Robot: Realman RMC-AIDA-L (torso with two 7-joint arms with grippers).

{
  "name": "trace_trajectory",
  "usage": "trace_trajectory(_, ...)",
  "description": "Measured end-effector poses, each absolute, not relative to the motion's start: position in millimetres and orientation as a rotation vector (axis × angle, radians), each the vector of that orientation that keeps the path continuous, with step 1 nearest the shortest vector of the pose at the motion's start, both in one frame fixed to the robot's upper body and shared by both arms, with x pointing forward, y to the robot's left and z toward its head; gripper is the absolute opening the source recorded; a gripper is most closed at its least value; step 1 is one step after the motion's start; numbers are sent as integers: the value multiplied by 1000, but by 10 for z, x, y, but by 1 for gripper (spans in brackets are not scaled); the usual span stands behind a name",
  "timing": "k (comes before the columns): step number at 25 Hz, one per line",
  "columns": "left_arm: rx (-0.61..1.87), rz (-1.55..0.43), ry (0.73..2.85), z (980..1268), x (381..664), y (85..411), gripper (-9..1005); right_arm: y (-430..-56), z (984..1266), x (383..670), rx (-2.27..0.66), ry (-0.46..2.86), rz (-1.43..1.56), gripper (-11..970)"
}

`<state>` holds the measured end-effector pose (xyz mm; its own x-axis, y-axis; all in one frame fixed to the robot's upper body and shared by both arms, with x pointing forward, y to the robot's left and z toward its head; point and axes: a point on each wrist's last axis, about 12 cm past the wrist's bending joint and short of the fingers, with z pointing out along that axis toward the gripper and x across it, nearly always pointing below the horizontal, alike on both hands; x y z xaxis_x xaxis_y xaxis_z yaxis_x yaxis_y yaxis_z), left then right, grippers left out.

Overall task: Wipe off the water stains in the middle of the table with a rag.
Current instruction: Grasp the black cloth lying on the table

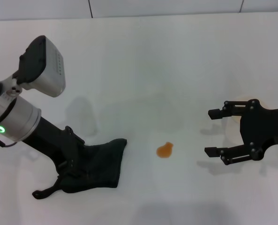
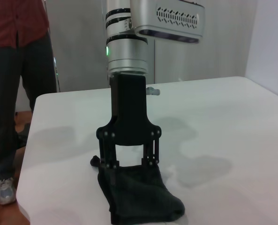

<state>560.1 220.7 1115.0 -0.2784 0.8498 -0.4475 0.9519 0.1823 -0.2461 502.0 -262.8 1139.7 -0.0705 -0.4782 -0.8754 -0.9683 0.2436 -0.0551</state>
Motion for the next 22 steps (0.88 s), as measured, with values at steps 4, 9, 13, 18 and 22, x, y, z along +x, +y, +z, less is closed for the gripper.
trace_trajectory(4, 1766, -669, 2267, 11189, 5643, 2203, 546, -2629, 11391, 5020, -1353, 1683, 741, 841)
trace_trajectory(9, 1789, -652, 2274, 11215, 5669, 2154, 546, -2631, 11387, 5021, -1349, 1684, 742, 841)
trace_trajectory(13, 1793, -647, 2277, 11231, 5685, 2126, 545, -2630, 11389, 5019, -1345, 1679, 745, 841)
trace_trajectory(18, 1813, -639, 2278, 11216, 5680, 2097, 542, -2639, 11380, 5012, -1340, 1681, 743, 841)
trace_trajectory(22, 1821, -630, 2280, 11183, 5677, 2079, 533, -2640, 11379, 5012, -1339, 1681, 743, 841)
